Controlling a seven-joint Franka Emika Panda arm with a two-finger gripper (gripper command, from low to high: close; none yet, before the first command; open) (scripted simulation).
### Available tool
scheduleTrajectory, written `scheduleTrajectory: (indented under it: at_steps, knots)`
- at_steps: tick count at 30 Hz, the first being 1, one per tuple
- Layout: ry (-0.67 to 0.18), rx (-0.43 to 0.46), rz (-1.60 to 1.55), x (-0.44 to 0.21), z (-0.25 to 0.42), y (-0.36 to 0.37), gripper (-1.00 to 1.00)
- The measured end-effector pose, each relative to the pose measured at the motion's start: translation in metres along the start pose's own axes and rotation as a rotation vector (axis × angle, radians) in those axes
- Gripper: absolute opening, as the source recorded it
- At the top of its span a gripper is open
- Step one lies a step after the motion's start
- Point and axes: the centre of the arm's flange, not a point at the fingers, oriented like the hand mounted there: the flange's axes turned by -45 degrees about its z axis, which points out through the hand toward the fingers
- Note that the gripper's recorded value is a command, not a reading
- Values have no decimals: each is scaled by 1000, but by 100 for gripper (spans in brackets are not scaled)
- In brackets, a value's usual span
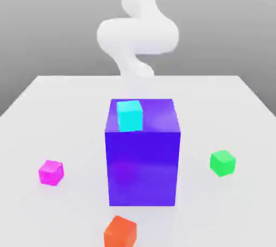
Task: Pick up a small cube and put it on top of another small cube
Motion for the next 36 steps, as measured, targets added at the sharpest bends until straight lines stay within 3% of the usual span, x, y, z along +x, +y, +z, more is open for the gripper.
scheduleTrajectory:
  at_steps: [5, 10, 20, 27, 28, 36]
  knots:
    - [-187, -96, 20, -47, 121, 64, 0]
    - [-367, -137, 59, -126, 208, 129, 0]
    - [-684, -76, 209, -349, 294, 209, 0]
    - [-720, -51, 219, -411, 340, 206, 0]
    - [-720, -52, 218, -418, 346, 206, -100]
    - [-721, -50, 220, -415, 344, 205, -100]
